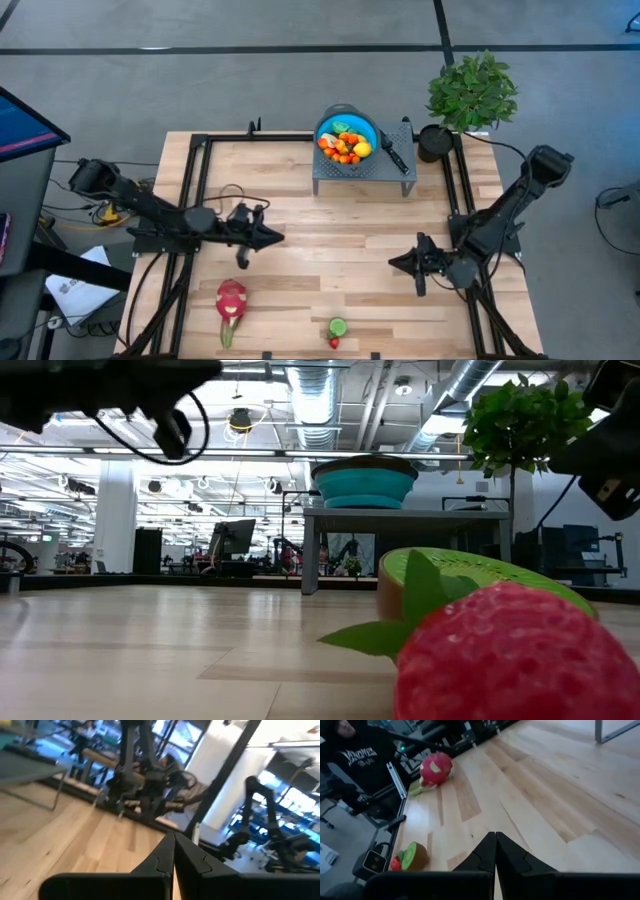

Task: Pick & Place Fruit
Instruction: Put the kiwi into the strainer bowl

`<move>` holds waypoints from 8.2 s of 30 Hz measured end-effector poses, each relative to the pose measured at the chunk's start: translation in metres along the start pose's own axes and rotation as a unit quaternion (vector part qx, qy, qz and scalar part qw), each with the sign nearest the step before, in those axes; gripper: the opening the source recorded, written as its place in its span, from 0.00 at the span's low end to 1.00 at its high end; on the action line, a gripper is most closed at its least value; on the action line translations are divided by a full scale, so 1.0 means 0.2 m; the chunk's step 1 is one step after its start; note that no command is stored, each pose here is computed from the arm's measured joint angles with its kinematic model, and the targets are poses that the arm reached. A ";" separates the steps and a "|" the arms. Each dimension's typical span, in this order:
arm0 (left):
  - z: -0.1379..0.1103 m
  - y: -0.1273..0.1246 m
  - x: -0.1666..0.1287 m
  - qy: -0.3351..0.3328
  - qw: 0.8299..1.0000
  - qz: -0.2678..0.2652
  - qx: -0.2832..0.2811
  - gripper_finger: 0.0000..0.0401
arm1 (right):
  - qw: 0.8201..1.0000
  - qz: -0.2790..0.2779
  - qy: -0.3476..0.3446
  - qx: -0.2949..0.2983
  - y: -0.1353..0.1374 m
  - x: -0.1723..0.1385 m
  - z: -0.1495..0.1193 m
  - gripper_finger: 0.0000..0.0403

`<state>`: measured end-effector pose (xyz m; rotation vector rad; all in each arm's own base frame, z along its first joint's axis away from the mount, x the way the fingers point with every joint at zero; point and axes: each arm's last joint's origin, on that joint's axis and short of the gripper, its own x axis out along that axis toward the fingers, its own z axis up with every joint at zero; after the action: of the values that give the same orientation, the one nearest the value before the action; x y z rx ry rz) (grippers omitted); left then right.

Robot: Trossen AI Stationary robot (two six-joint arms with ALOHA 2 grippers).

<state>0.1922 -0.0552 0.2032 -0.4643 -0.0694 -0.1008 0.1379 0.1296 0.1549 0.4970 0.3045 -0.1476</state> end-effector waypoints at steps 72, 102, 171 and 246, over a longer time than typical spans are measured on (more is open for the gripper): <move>-0.60 -0.84 0.78 0.269 0.963 -0.009 0.016 0.00 | 0.998 0.027 -0.031 -0.037 0.03 -0.05 -0.02 0.00; -0.84 -0.74 0.82 0.332 0.941 0.032 0.056 0.00 | 0.998 0.016 -0.022 -0.058 0.02 -0.04 -0.03 0.00; -0.86 -0.31 0.98 0.306 0.941 0.130 0.056 0.00 | 0.997 -0.016 -0.022 -0.071 -0.02 -0.01 -0.02 0.00; -0.47 0.10 0.60 0.283 0.935 0.156 0.148 0.00 | 0.997 -0.057 -0.024 -0.050 -0.07 0.03 0.00 0.00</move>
<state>0.3167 -0.0893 0.1213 -0.1259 0.5506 0.0902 0.1405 0.1178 0.1460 0.3759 0.2911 -0.2542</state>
